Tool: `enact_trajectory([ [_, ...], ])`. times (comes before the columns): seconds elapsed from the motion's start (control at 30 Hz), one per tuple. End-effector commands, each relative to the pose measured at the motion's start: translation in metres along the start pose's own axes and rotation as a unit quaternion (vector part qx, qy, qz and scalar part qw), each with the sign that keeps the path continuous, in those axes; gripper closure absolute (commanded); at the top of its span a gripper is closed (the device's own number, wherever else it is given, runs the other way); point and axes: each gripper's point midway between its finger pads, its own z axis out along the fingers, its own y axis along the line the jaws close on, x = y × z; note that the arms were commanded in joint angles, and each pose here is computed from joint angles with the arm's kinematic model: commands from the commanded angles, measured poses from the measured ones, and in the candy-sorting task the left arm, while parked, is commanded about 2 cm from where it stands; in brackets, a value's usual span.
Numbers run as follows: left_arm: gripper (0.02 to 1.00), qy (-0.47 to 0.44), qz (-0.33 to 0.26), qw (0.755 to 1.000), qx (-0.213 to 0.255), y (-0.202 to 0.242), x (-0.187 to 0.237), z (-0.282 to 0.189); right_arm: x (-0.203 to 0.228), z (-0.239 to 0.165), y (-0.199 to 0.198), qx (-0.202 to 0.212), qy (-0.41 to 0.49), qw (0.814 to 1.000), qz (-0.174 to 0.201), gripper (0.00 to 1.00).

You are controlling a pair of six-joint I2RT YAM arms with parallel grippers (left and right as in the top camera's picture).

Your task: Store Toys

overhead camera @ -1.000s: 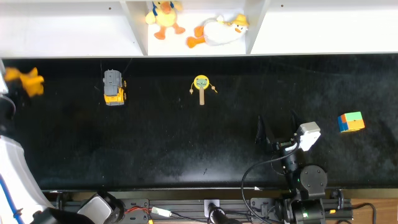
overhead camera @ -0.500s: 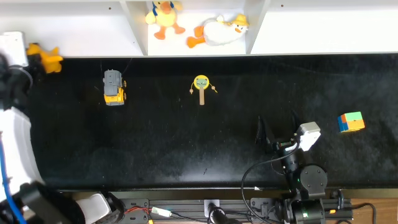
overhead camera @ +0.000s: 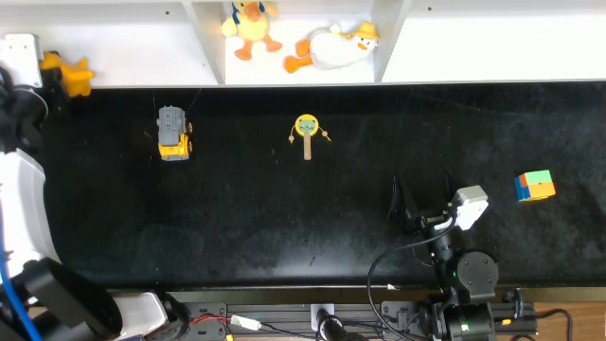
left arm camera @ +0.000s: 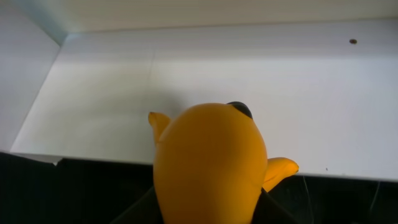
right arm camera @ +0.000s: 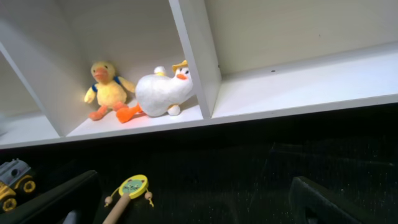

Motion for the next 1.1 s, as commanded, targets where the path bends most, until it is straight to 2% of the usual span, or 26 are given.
enact_trajectory([
  [0.03, 0.752, -0.010, -0.005, 1.000, -0.025, 0.008, -0.019, 0.007, 0.004, 0.000, -0.002, 0.003, 0.000, 1.000, 0.002, 0.005],
  [0.5, 0.794, -0.029, -0.044, 0.997, -0.059, 0.019, -0.028, 0.032, 0.004, 0.000, -0.002, 0.003, 0.000, 1.000, 0.002, 0.005],
  [0.57, 0.750, -0.029, -0.043, 0.996, -0.065, 0.021, -0.028, 0.033, 0.004, 0.000, -0.002, 0.003, 0.000, 1.000, 0.002, 0.007],
  [0.7, 0.741, -0.023, -0.056, 0.996, -0.065, 0.024, -0.029, 0.038, 0.004, 0.000, -0.002, 0.003, 0.000, 1.000, 0.002, 0.003],
  [1.1, 0.794, 0.019, -0.091, 0.994, -0.057, 0.027, -0.025, 0.061, 0.004, 0.000, -0.002, 0.003, 0.001, 1.000, 0.002, 0.007],
])
